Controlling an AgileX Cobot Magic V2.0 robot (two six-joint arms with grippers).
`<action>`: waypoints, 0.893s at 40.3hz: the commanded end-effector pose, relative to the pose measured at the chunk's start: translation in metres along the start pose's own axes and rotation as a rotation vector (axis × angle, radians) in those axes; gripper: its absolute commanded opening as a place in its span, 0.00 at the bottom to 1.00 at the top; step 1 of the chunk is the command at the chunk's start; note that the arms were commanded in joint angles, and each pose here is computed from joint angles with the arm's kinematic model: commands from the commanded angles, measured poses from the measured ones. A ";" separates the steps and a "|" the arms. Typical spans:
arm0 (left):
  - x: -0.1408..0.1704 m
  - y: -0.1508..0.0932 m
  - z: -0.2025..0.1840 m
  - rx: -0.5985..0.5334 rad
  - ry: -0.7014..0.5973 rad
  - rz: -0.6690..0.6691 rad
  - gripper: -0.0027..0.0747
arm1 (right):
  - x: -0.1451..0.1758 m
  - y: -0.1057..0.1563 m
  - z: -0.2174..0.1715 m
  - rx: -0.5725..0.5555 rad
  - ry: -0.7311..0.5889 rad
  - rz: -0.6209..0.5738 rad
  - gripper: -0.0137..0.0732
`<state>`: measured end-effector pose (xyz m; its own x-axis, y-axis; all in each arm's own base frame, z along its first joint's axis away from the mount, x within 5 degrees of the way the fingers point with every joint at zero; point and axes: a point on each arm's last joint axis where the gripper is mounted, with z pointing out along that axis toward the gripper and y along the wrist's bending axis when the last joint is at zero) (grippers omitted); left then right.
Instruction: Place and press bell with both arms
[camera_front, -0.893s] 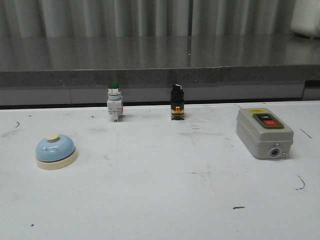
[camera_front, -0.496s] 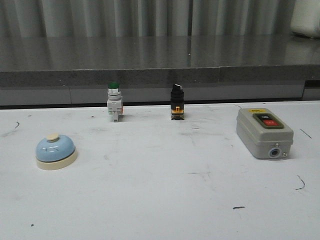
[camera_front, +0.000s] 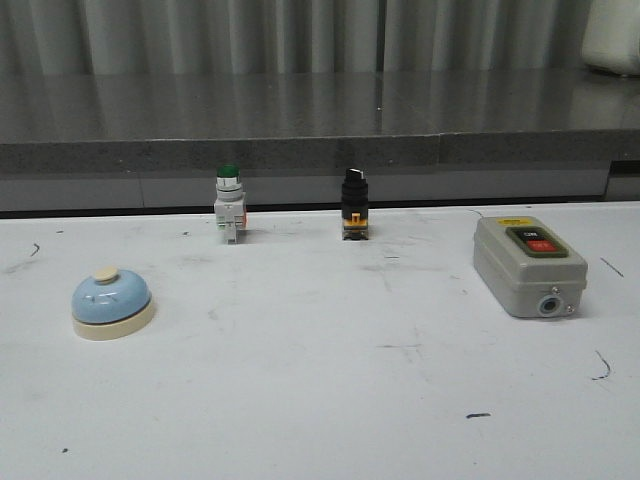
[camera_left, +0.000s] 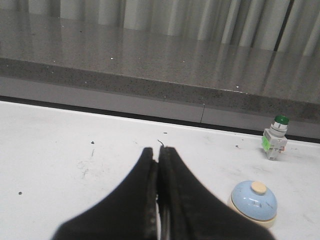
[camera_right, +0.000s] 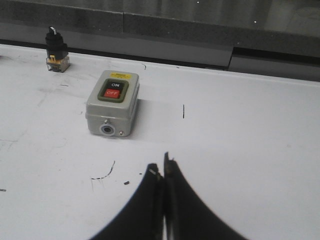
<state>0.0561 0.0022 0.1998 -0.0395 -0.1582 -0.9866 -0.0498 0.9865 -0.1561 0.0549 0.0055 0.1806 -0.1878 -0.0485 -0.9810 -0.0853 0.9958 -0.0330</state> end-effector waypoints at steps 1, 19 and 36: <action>0.001 0.000 0.000 0.009 -0.067 -0.017 0.01 | -0.010 -0.001 -0.002 0.019 -0.103 0.005 0.09; -0.010 -0.001 -0.001 0.022 -0.182 -0.018 0.01 | -0.019 -0.003 -0.004 0.026 -0.204 0.054 0.09; -0.111 -0.017 -0.014 0.047 -0.289 -0.022 0.01 | -0.116 -0.004 -0.037 0.010 -0.378 0.064 0.09</action>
<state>0.0442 0.0021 0.2832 0.2504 -0.1643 -0.9541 -0.0036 0.9853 -0.1707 0.0424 0.0049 0.2672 0.1199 0.0381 -0.9921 -0.0813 0.9963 0.0285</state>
